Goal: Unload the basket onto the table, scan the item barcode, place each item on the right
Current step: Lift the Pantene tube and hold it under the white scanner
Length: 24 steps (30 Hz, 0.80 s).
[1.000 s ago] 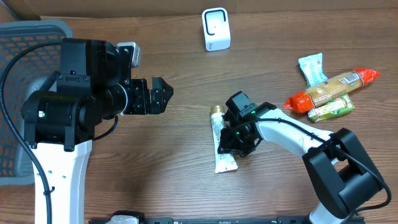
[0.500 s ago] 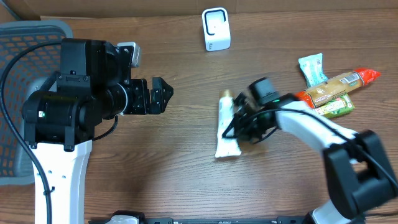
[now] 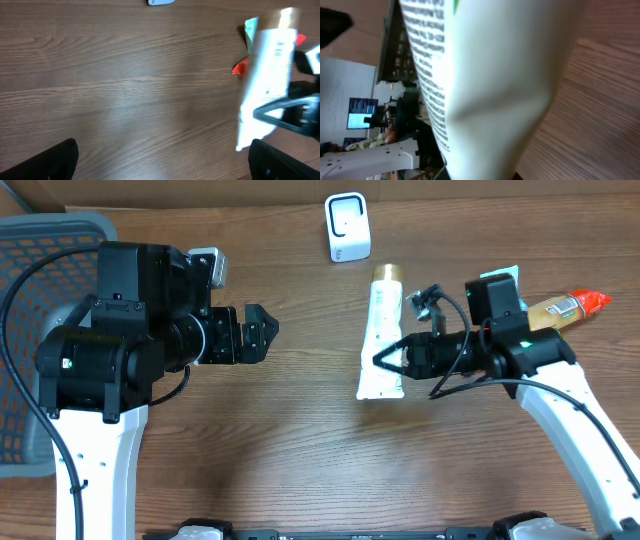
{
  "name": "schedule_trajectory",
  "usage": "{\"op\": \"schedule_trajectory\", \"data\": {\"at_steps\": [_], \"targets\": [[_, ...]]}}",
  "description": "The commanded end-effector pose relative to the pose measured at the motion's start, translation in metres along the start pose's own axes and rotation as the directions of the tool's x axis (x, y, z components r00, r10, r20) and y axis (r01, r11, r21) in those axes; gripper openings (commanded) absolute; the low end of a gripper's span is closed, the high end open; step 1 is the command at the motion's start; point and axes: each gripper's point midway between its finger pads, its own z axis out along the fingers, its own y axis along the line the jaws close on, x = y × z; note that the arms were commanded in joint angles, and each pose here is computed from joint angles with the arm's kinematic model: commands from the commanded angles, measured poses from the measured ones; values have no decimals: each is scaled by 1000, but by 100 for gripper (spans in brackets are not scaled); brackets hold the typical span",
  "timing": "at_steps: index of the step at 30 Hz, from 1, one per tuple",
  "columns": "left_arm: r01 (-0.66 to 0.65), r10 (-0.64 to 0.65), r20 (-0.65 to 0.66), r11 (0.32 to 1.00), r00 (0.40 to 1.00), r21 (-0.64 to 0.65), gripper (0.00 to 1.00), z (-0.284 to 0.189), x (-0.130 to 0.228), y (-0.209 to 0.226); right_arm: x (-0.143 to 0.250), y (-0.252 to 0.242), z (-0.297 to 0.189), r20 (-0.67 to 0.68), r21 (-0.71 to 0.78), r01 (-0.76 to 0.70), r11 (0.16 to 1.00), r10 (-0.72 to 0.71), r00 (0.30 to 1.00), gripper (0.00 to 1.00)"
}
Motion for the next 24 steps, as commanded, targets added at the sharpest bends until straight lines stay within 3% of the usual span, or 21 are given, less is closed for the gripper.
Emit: {"op": "schedule_trajectory", "data": {"at_steps": [1,4,7,11,16,20,24], "targets": [[-29,29,-2,999,1000,13,100,0,0,-4,-12,35,-16,44,-58,112,992,-109,993,4],[-29,29,-2,999,1000,13,100,0,0,-4,-14,27,-16,50,-4,85,996,-85,995,4],[-29,29,-2,999,1000,13,100,0,0,-4,-22,-2,-17,96,169,-20,985,4,995,3],[-28,29,-2,1000,1000,13,100,0,0,-4,-40,-25,-27,124,413,-87,906,39,991,3],[-29,29,-2,999,1000,13,100,0,0,-4,-88,-27,-34,70,604,-17,797,-31,997,3],[-29,29,-2,999,1000,13,100,0,0,-4,-131,-47,-26,16,751,65,657,-117,993,3],[-29,29,-2,999,1000,13,100,0,0,-4,-172,-92,-17,-9,892,108,438,-224,975,4]]}}
